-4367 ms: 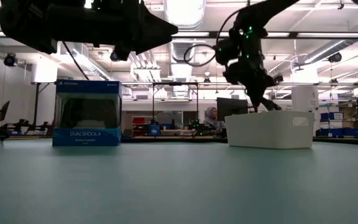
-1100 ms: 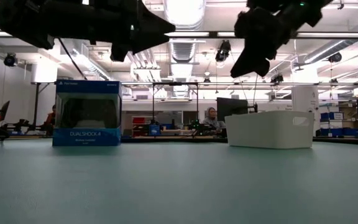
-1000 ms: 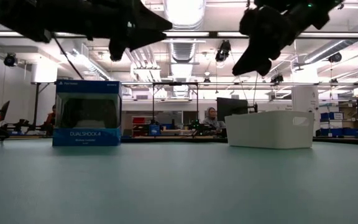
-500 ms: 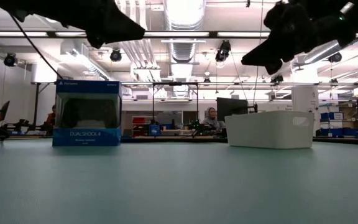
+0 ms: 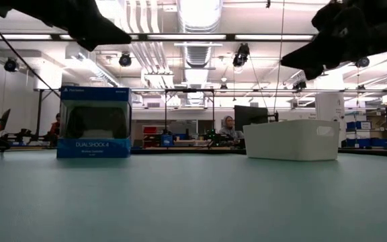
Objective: Pick and place USB-C Cables
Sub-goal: Return to Home Position
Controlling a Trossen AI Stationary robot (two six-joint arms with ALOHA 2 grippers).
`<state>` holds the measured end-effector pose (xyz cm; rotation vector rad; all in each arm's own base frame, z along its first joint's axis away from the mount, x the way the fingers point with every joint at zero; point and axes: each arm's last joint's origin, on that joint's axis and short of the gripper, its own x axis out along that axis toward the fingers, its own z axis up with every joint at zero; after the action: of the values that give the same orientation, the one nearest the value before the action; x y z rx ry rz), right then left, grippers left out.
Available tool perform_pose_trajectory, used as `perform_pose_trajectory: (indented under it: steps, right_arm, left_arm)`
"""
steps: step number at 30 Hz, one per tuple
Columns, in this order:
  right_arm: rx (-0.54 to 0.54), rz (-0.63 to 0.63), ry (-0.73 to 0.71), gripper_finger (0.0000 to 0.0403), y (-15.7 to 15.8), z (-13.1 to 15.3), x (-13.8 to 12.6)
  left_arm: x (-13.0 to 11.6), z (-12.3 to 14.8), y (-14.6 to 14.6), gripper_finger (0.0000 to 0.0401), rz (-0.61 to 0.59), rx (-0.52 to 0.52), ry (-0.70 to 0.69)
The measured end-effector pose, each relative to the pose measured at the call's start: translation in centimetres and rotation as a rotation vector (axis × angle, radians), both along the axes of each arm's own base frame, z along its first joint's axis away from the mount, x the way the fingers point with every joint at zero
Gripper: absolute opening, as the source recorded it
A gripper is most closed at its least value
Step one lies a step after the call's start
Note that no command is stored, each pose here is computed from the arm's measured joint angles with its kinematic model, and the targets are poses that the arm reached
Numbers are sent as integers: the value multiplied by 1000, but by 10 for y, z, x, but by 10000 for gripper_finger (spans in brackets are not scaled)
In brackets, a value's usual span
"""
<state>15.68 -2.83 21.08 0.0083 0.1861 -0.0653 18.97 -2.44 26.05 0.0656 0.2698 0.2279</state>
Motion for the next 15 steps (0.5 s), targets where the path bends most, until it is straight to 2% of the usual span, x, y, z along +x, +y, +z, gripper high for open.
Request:
perform_pose_trajectory:
  steps: [4, 8, 15]
  right_arm:
    - [-11, 1, -34, 59, 2, -3, -10]
    - [-33, 4, -55, 59, 4, -8, -17]
    - [-113, 9, -136, 59, 6, -6, -30]
  left_arm:
    - [-10, 2, 2, 1, -13, 1, 5]
    - [-20, 2, 1, 1, -97, -6, -16]
    - [-42, -10, 4, 1, -156, -33, -118]
